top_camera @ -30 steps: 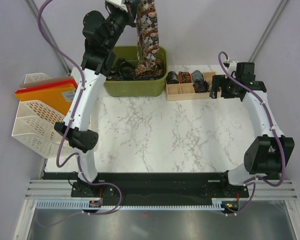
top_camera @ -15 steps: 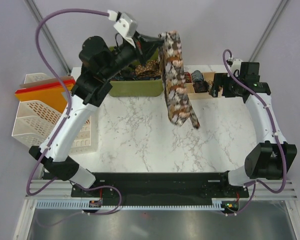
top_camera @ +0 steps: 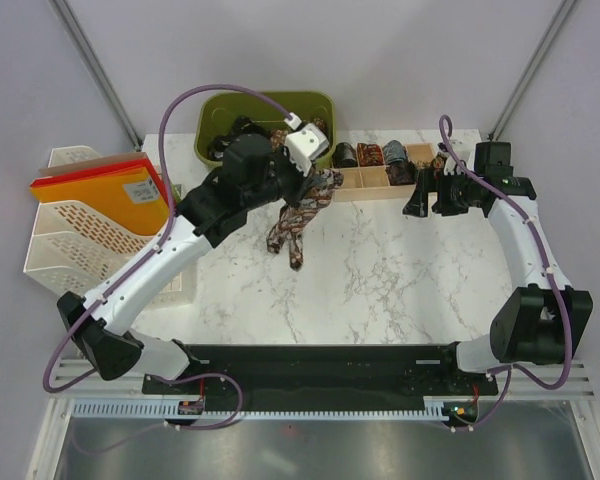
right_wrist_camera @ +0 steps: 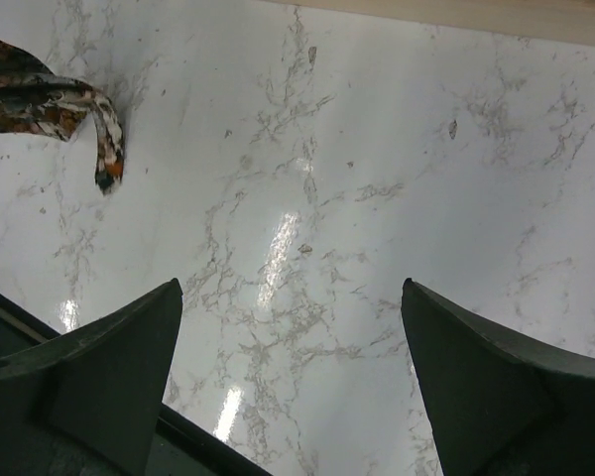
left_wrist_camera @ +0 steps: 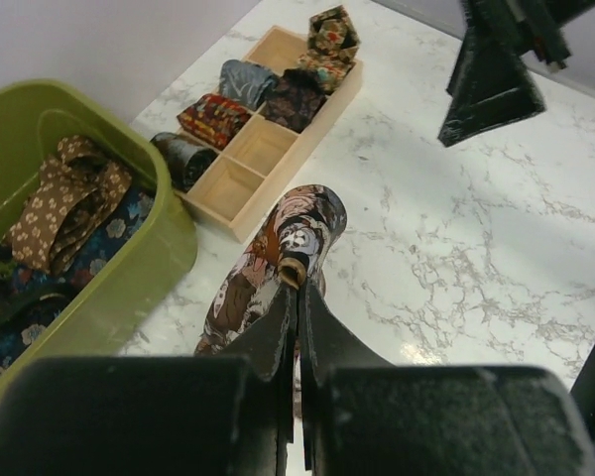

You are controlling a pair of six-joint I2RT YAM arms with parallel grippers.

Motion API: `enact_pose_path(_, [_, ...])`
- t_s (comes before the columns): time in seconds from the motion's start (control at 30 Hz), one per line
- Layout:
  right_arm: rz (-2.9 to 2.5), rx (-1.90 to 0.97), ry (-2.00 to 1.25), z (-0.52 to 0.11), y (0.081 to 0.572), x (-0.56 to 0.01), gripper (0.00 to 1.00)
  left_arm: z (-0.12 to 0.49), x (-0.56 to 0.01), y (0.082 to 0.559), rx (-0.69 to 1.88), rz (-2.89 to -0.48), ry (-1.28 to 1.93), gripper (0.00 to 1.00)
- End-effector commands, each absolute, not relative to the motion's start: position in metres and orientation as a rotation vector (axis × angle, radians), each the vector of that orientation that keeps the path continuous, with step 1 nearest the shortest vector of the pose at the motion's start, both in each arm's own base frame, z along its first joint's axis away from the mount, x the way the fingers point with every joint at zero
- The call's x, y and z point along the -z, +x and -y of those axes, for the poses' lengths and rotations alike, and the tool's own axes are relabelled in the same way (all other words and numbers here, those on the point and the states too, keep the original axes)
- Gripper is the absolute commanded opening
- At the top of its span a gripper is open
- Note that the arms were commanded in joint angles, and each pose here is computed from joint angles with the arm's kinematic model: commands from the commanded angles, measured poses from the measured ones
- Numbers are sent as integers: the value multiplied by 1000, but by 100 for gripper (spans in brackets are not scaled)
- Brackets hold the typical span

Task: Roll the ties
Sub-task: Place the tie at the center of the board.

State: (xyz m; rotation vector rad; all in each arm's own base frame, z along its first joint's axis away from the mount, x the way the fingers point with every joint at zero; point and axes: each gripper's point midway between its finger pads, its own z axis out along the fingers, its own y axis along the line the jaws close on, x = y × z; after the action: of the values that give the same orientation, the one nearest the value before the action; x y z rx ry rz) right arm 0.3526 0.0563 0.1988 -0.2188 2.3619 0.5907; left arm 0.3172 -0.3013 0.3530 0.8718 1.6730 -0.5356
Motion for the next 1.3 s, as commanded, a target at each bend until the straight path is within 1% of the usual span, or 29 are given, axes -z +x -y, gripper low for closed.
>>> enact_pose_path(0.0, [-2297,-617,-254,-63,357,-218,98,341,-389,296,531,-1518,964,2])
enact_pose_path(0.07, [-2304,-588,-242,-58,360,-218,98,365,-374,299,584,-1567,977,2])
enact_pose_path(0.1, [-2314,-584,-233,-56,360,-217,98,373,-387,300,619,-1549,960,2])
enact_pose_path(0.13, [-2321,-574,-223,-54,360,-215,98,379,-388,302,645,-1561,953,2])
enact_pose_path(0.17, [-2326,-569,-202,-51,360,-214,98,391,-370,307,666,-1619,963,4])
enact_pose_path(0.2, [-2333,-566,-188,-49,359,-212,98,397,-382,307,687,-1589,976,13])
enact_pose_path(0.23, [-2343,-564,-180,-47,357,-208,98,400,-377,309,667,-1588,1012,49])
enact_pose_path(0.27, [-2349,-548,-168,-43,356,-206,98,398,-365,316,631,-1630,1012,62])
enact_pose_path(0.3, [-2356,-541,-161,-41,355,-204,98,380,-350,328,592,-1702,1001,69])
enact_pose_path(0.37, [-2368,-533,-152,-35,353,-202,98,362,-330,325,721,-1775,1052,79])
enact_pose_path(0.4, [-2375,-524,-161,-32,352,-199,98,324,-308,338,745,-1866,1014,80])
enact_pose_path(0.43, [-2383,-522,-165,-31,350,-197,98,318,-299,324,863,-1870,1069,83])
enact_pose_path(0.47, [-2389,-520,-175,-29,349,-194,98,305,-288,321,841,-1825,1162,85])
enact_pose_path(0.5, [-2403,-523,-198,-30,346,-191,98,287,-263,310,833,-1852,1210,87])
enact_pose_path(0.53, [-2426,-530,-201,-30,345,-183,98,279,-247,304,777,-1814,1310,91])
enact_pose_path(0.57, [-2441,-532,-205,-29,344,-178,98,270,-211,289,775,-1882,1354,92])
enact_pose_path(0.63, [-2499,-540,-197,-28,340,-161,98,269,-178,274,729,-1907,1441,93])
enact_pose_path(0.67, [-2517,-542,-193,-28,340,-155,98,265,-149,261,731,-1960,1484,93])
enact_pose_path(0.7, [-2531,-548,-190,-28,339,-150,98,271,-135,251,732,-1964,1528,93])
enact_pose_path(0.73, [-2554,-567,-186,-30,337,-140,98,277,-126,257,686,-1947,1521,93])
enact_pose_path(0.77, [-2566,-582,-182,-33,336,-136,98,276,-106,250,673,-1974,1538,94])
enact_pose_path(0.8, [-2559,-583,-182,-34,339,-132,98,288,-100,243,662,-1943,1573,95])
enact_pose_path(0.83, [-2590,-576,-173,-35,336,-120,98,291,-86,245,609,-1969,1576,95])
enact_pose_path(0.87, [-2596,-578,-179,-42,336,-116,98,300,-84,248,600,-1944,1570,95])
enact_pose_path(0.9, [-2585,-557,-186,-43,341,-112,98,311,-80,241,615,-1930,1600,96])
enact_pose_path(1.0, [-2630,-539,-209,-55,339,-92,98,326,-58,241,564,-1968,1624,96])
enact_pose_path(1.17, [-2665,-508,-283,-79,331,-72,98,340,-45,234,563,-1987,1612,96])
enact_pose_path(1.2, [-2663,-493,-271,-79,333,-68,98,348,-41,233,558,-1976,1612,96])
enact_pose_path(1.27, [-2680,-485,-264,-80,331,-61,98,354,-37,238,524,-1998,1575,90])
